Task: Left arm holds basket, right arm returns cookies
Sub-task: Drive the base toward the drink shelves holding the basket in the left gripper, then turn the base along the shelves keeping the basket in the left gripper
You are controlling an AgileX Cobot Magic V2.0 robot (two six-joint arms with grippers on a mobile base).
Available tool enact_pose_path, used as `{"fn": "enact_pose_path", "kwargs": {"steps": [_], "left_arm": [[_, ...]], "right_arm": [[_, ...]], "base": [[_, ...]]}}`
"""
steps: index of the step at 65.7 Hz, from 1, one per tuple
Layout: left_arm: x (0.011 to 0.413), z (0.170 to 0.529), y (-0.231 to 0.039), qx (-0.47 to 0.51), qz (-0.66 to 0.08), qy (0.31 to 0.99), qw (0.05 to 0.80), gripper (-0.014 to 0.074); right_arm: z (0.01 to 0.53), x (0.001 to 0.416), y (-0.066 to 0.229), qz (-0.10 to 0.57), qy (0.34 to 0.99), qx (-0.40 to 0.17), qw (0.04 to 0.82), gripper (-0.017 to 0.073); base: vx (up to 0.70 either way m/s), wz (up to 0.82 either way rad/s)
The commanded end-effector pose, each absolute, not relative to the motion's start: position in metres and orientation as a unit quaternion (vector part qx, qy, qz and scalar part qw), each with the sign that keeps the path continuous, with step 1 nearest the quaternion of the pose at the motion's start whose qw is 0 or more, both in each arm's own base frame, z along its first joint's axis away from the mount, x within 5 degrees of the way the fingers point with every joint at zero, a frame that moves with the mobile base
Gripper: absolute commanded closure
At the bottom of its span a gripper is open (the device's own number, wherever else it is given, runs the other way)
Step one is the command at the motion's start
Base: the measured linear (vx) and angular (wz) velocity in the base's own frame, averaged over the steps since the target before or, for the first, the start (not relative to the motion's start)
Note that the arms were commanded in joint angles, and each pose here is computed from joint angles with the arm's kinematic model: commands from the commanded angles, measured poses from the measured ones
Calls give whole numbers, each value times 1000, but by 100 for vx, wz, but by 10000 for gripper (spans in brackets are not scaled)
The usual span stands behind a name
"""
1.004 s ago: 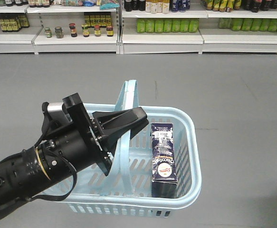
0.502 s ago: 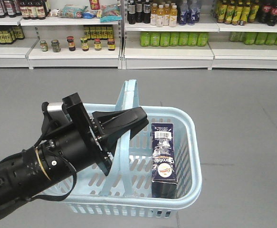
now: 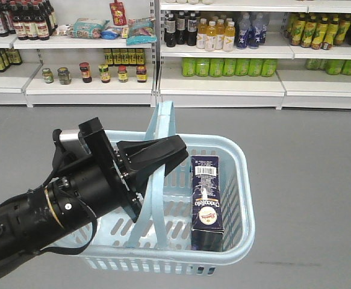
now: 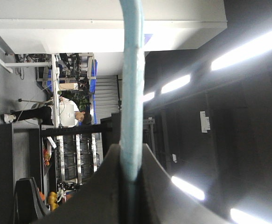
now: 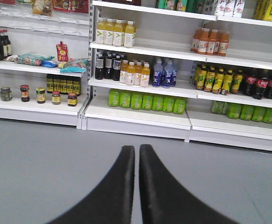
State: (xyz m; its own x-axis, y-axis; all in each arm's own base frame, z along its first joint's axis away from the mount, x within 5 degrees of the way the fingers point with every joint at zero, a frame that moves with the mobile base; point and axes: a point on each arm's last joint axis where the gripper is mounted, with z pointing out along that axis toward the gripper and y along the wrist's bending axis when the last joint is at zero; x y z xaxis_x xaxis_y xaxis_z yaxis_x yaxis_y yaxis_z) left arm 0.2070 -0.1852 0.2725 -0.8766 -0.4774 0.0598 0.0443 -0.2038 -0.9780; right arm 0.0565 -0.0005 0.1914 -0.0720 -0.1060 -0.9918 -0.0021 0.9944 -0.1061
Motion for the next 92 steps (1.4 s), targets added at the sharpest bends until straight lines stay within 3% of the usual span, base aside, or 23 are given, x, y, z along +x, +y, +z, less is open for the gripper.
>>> {"fn": "enact_pose_path", "kwargs": {"steps": [1,92], "left_arm": [[201,302,-182,-146,-809,540,181,596],[201,302,-182,-147,-809,540,181,596]], "right_arm": [[193,57,0,-43,707,-40,705,562],[193,57,0,-43,707,-40,705,562]], "base": [[55,0],[51,-3]]}}
